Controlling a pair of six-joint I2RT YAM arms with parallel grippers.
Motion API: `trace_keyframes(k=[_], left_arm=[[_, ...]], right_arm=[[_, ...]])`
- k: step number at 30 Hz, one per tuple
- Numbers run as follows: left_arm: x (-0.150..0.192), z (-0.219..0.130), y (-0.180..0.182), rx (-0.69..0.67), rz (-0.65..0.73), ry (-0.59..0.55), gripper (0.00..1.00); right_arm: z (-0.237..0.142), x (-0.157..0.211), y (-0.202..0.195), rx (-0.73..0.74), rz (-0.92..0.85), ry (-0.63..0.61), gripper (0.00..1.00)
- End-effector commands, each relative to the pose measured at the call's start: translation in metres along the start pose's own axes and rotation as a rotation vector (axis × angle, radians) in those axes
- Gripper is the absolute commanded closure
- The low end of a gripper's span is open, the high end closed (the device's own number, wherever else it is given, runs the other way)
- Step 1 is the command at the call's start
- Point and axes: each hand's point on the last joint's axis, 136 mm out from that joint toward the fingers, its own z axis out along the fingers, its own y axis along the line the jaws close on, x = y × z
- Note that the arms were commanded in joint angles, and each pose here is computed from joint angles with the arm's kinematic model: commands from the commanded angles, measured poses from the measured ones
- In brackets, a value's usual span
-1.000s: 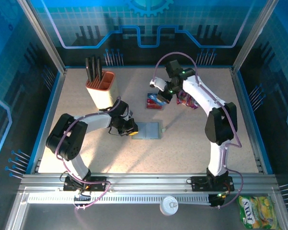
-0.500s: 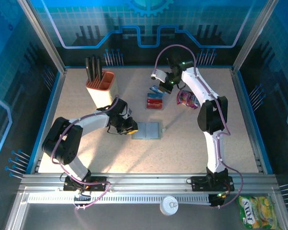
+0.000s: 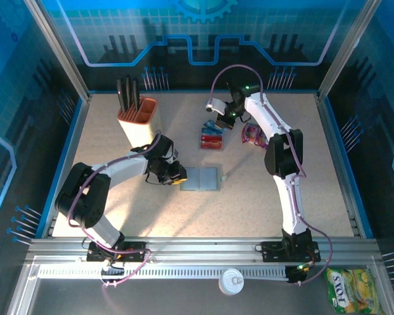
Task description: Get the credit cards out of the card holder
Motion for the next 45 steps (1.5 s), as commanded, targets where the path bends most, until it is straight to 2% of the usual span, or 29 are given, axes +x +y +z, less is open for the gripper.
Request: trace_keyframes(k=[1,2,4,11,16,21,23,25,26,31,40,45], left_arm=[[-0.002,-0.012,-0.003,-0.005,0.003,-0.027,0.77],[-0.003,-0.013,-0.002,-0.005,0.003,-0.034,0.77],[-0.002,-0.016,-0.002,-0.005,0.008,-0.041,0.75],[-0.01,-0.031,0.013,-0.028,0.006,-0.104,0.71],[-0.021,-0.046,0.03,-0.067,0.008,-0.159,0.53],[-0.034,-0.061,0.049,-0.113,0.01,-0.228,0.4],[-0.04,-0.067,0.056,-0.128,0.008,-0.256,0.22],[-0.043,-0.073,0.064,-0.142,0.004,-0.281,0.08],[-0.045,-0.076,0.068,-0.151,0.002,-0.296,0.01],[-0.052,-0.097,0.094,-0.232,-0.007,-0.375,0.01],[-0.075,-0.138,0.138,-0.398,-0.008,-0.588,0.01],[-0.087,-0.149,0.156,-0.44,-0.003,-0.672,0.01]], right_arm=[[0.001,0.004,-0.003,-0.001,-0.011,0.016,0.78],[0.0,0.003,-0.003,0.003,-0.011,0.014,0.74],[-0.005,0.0,-0.002,0.011,-0.009,0.01,0.72],[-0.029,-0.009,0.003,0.061,0.014,-0.023,0.68],[-0.04,-0.009,0.002,0.146,0.086,-0.087,0.51],[-0.051,0.002,0.005,0.236,0.176,-0.121,0.3],[-0.055,0.008,0.007,0.272,0.214,-0.136,0.25],[-0.058,0.016,0.009,0.305,0.248,-0.146,0.0],[-0.06,0.021,0.012,0.32,0.264,-0.151,0.0],[-0.063,0.046,0.026,0.374,0.338,-0.167,0.0],[-0.064,0.102,0.039,0.526,0.523,-0.191,0.0],[-0.06,0.138,0.044,0.605,0.608,-0.215,0.0]])
